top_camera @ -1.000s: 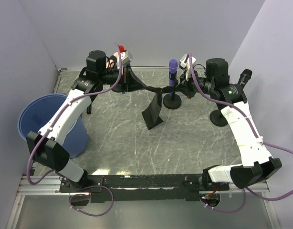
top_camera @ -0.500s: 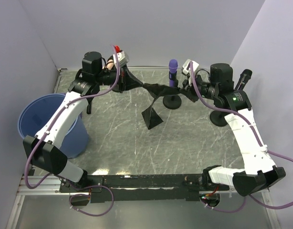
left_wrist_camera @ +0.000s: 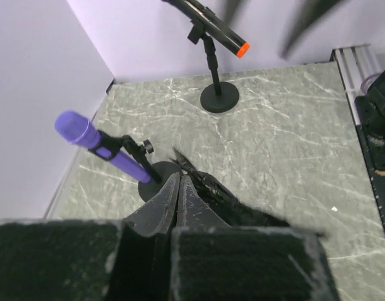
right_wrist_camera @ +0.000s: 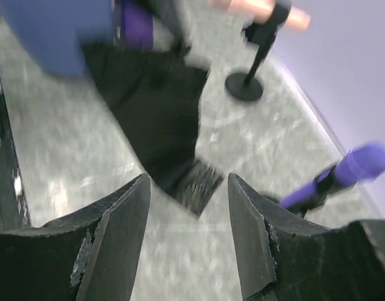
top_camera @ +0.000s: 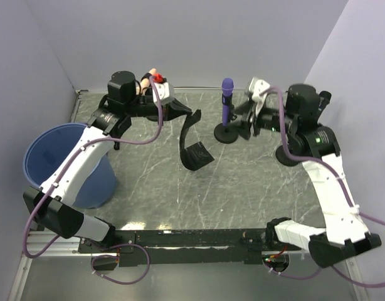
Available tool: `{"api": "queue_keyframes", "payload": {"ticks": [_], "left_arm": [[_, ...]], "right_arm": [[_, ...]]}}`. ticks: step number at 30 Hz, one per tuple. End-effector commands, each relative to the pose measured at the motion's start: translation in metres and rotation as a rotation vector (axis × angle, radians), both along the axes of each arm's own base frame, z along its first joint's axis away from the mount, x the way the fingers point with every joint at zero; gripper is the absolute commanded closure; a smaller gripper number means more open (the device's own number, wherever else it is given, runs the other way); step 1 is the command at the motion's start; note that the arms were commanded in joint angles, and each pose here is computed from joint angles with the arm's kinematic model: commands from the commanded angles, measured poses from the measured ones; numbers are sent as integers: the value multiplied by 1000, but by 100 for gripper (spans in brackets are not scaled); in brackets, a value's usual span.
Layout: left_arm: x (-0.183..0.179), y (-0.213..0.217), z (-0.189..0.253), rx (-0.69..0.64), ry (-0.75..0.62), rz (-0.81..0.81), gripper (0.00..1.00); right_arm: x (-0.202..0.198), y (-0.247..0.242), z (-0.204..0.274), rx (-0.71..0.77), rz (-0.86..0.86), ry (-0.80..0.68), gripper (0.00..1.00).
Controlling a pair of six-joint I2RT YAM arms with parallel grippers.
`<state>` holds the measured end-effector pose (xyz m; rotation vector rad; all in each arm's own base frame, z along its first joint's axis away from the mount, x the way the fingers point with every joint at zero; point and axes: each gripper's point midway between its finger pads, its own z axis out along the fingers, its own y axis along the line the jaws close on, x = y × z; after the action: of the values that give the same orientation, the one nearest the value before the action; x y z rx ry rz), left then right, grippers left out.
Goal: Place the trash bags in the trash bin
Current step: Unfold the trash bag at the center of the board.
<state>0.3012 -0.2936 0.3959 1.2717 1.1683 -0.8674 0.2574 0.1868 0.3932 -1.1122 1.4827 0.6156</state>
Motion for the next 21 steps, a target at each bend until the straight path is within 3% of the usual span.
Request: {"api": "queue_keyframes", "payload": {"ticks": [1, 5, 11, 21], "left_arm": [[-22, -4, 26, 7, -166, -37, 99], [-35, -7, 30, -2, -185, -44, 99], [-48, -2, 35, 6, -195, -41, 99], [-55, -1, 33, 10, -179, -49, 99]], "right_arm": [[22, 33, 54, 130, 64, -78, 39], [20, 65, 38, 37, 178, -126, 31], [17, 75, 9, -33, 282, -116, 27], [7, 93, 10, 17, 372, -93, 29]]}}
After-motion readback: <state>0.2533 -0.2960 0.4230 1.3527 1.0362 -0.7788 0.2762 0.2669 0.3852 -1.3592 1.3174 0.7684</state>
